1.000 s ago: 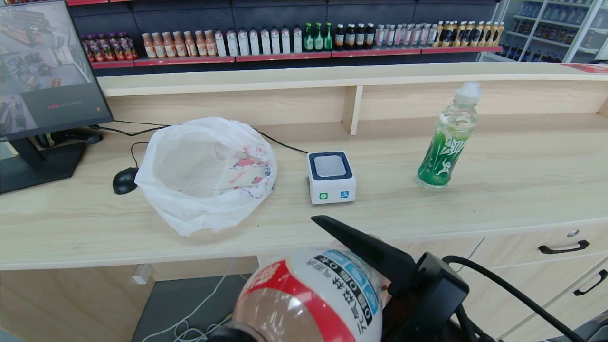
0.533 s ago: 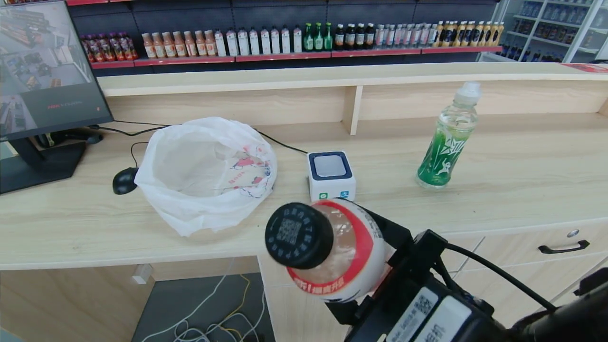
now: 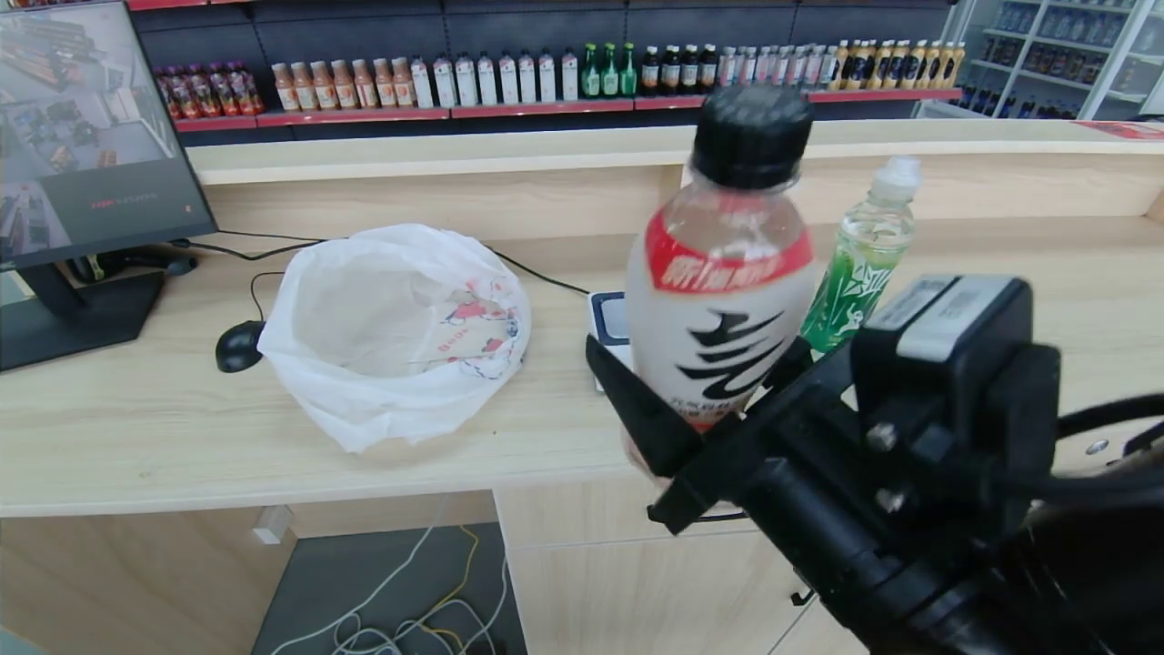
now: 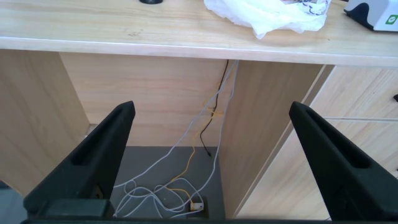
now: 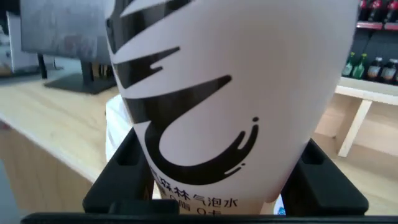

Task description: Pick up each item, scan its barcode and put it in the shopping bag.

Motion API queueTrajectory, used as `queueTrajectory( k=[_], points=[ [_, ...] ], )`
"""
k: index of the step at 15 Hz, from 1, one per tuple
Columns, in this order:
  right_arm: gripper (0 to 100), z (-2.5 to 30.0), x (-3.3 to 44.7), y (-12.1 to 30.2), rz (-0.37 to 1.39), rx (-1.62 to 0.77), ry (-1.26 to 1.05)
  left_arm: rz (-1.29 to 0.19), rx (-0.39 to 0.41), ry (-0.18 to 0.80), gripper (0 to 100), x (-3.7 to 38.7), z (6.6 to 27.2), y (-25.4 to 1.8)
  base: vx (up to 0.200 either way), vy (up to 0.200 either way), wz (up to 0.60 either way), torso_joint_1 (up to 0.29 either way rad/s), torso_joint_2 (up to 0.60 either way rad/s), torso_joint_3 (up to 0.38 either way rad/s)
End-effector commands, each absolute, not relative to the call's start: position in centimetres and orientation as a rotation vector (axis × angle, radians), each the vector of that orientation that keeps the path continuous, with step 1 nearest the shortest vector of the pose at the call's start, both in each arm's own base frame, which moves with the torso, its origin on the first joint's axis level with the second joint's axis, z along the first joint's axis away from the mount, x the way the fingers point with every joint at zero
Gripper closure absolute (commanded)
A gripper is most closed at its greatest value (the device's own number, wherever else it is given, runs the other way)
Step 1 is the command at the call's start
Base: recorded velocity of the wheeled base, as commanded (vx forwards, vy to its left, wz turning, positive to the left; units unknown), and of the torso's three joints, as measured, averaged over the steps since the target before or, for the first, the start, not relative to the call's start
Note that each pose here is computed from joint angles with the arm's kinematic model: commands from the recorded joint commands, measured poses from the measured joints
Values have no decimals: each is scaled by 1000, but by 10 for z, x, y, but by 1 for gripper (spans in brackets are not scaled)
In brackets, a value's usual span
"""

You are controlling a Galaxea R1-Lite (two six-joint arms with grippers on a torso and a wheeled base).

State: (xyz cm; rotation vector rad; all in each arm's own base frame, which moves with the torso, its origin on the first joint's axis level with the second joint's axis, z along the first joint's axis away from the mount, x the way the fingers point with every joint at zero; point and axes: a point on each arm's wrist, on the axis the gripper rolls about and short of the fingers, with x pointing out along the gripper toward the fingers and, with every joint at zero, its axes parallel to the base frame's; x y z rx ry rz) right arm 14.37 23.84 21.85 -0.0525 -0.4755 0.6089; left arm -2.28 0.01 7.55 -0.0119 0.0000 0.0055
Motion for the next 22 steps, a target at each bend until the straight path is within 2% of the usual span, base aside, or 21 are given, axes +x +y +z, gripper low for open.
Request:
queueTrajectory(
  k=[1,3,6,9,12,18,22],
  points=[
    [100,244,150,234,568,112,-516,6,-12,0,0,-23,75,0,0,0,0,0,0,0],
    [100,255,154,231,573,239,-518,6,-12,0,0,-23,75,0,0,0,0,0,0,0],
    [100,251,158,226,574,329,-475,6,-12,0,0,-23,75,0,0,0,0,0,0,0],
    [100,233,179,223,527,338,-414,6,-12,0,0,-23,75,0,0,0,0,0,0,0],
    [100,232,209,216,497,367,-429,6,-12,0,0,-23,75,0,0,0,0,0,0,0],
    [100,225,246,174,331,303,-434,6,-11,0,0,-23,75,0,0,0,0,0,0,0],
    [100,227,249,173,322,279,-447,6,-12,0,0,-23,75,0,0,0,0,0,0,0]
  ],
)
